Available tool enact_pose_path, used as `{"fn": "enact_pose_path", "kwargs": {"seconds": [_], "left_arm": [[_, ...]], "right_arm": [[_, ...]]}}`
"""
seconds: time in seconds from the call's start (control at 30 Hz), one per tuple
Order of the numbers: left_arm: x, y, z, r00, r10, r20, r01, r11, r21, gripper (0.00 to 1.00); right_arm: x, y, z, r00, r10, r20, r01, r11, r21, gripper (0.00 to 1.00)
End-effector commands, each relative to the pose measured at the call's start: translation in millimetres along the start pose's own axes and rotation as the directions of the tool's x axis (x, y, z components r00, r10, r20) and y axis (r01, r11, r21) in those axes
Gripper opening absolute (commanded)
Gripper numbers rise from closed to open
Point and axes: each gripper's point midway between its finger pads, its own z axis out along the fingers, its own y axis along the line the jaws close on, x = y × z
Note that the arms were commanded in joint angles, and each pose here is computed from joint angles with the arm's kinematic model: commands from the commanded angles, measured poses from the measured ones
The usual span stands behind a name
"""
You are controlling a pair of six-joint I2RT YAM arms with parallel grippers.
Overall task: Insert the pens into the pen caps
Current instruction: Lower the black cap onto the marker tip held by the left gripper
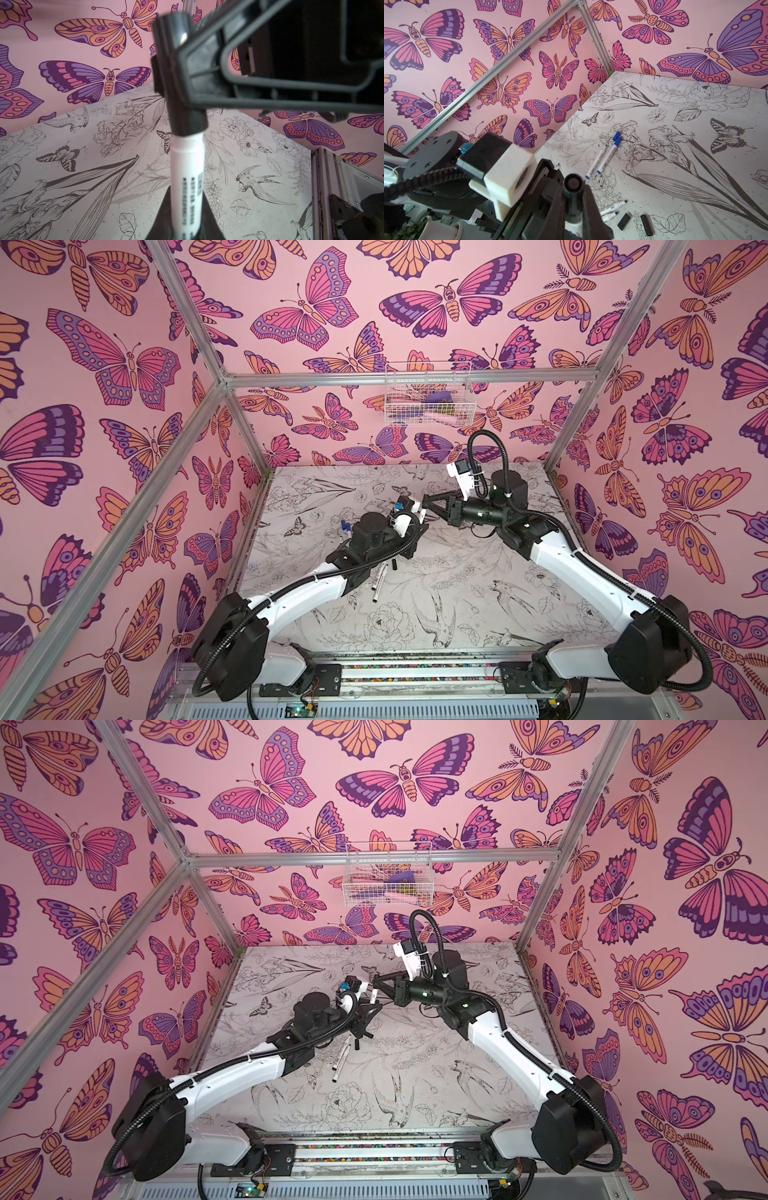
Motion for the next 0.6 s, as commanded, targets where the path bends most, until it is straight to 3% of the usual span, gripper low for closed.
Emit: {"fn": "enact_pose_path", "kwargs": {"seconds": [0.0,0.2,0.57], "left_arm": [[-86.7,10.1,-22.3,0.945,0.077,0.318,-0.049,0.994,-0.093,0.0],[-90.2,-0.1,-20.9,0.934,0.09,0.347,-0.071,0.995,-0.066,0.0],[-72.2,-1.4,-16.3,0.943,0.098,0.317,-0.079,0.994,-0.072,0.0]], "right_arm": [[54.4,28.6,-2.4,0.972,0.079,-0.223,-0.102,0.99,-0.093,0.09],[40.6,34.4,-3.9,0.98,0.058,-0.191,-0.078,0.992,-0.1,0.19],[22.9,32.5,-13.9,0.992,0.004,-0.122,-0.007,1.0,-0.025,0.46]]}}
